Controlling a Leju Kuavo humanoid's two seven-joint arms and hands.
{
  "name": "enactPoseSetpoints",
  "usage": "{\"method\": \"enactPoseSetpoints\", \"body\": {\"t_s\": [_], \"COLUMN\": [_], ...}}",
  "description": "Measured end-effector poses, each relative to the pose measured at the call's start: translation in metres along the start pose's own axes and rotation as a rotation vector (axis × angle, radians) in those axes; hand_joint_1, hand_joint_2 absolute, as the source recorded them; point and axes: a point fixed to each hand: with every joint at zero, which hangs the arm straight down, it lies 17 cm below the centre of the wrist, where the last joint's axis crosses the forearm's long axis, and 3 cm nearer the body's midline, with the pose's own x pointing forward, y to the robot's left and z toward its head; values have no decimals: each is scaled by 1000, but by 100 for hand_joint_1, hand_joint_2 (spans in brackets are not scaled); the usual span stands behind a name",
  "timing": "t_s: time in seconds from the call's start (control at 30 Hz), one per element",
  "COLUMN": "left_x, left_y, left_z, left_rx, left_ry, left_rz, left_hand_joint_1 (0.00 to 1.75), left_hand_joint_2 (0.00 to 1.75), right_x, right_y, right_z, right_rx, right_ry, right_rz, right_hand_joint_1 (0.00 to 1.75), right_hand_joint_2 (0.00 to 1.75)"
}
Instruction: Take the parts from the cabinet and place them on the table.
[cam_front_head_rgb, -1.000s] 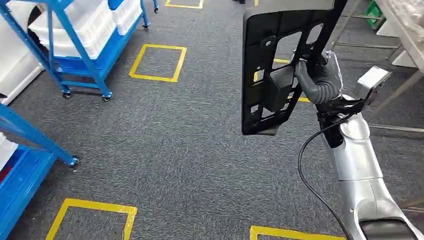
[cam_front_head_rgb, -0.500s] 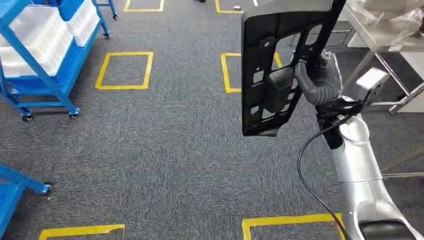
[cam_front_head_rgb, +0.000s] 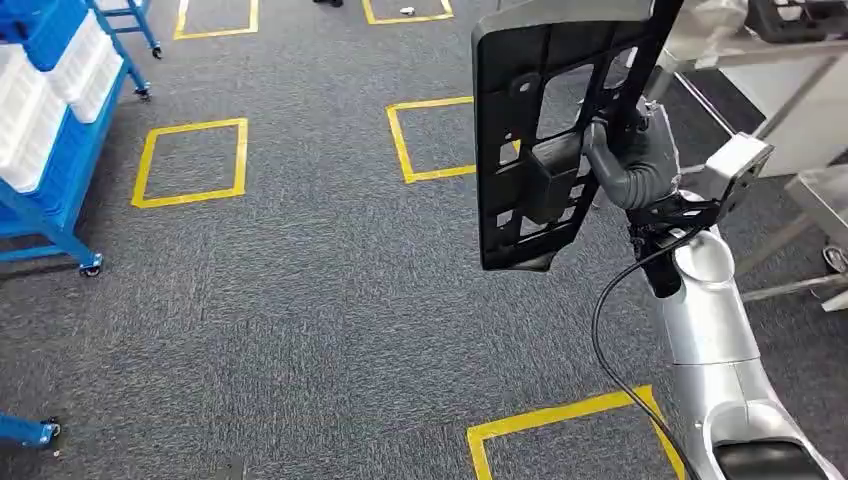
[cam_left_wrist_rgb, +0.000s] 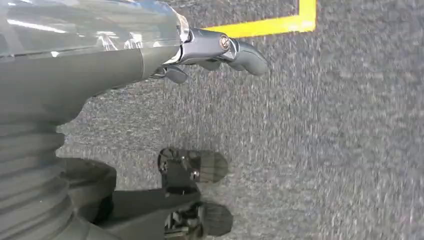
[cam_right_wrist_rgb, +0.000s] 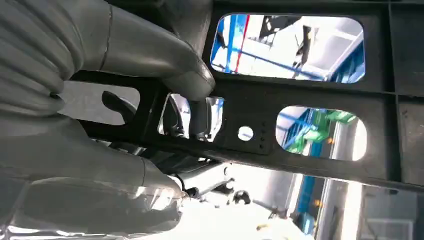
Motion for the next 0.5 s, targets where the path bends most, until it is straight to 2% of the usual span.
{"method": "enactPoseSetpoints", "body": {"t_s": [0.5], "left_x": [-3], "left_y": [-2], "left_z": [1], "left_rx": [-12], "left_ry": [11], "left_rz": [-5], "left_hand_joint_1": [0], "left_hand_joint_2": [175], "right_x": [0], "right_y": [-1], "right_z": [4], "right_rx": [-14], "right_ry": [3], "right_rz": [10], "right_hand_joint_1": [175], "right_hand_joint_2": [175]}}
